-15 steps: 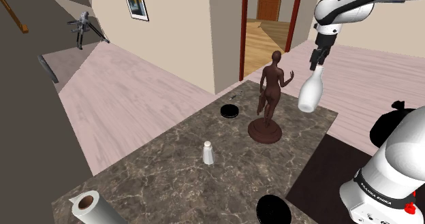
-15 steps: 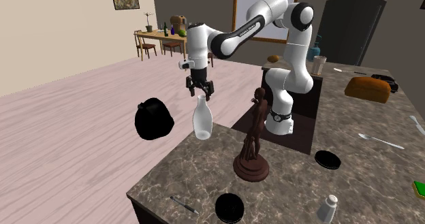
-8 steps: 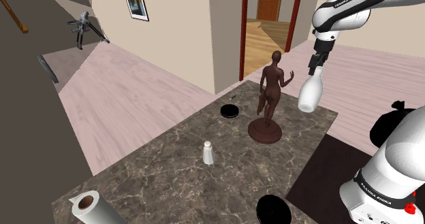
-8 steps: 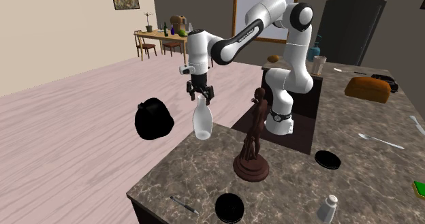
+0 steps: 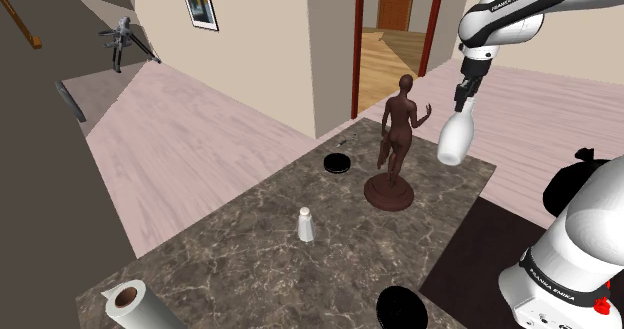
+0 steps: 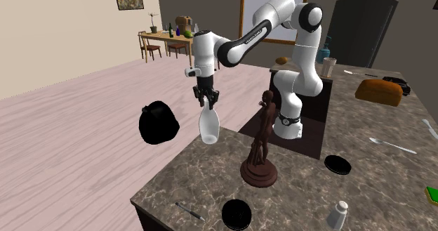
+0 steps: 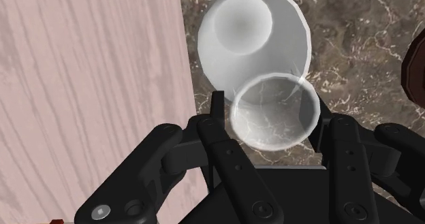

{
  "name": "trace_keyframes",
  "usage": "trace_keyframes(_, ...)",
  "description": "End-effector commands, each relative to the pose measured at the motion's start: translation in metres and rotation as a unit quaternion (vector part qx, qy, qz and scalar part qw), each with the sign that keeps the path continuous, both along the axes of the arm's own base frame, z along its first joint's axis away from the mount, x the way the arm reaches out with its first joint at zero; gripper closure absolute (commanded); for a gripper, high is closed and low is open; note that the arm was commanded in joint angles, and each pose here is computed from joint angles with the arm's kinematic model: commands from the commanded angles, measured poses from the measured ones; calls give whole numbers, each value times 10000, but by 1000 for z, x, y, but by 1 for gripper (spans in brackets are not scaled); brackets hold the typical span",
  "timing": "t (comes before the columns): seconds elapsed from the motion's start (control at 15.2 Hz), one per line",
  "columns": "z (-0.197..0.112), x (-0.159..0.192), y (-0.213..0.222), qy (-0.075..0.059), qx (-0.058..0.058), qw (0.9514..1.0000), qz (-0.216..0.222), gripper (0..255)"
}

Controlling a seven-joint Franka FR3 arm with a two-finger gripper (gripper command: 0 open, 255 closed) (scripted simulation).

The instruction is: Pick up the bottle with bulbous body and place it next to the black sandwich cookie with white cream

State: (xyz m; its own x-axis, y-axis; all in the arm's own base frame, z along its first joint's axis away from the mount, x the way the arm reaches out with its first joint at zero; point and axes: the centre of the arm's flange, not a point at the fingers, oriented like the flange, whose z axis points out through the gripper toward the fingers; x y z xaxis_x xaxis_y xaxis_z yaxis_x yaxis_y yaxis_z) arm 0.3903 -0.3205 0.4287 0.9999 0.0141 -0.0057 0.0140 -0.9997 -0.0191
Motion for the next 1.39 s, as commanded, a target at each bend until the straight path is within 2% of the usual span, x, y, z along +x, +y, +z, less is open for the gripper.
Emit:
trace_keyframes(0.0, 0, 0, 0, -2, -1, 10000, 0, 255)
trace_keyframes(0.33, 0, 0, 0, -2, -1, 10000, 0, 255)
trace_keyframes(1.32, 79, 0, 0, -2, -1, 10000, 0, 255)
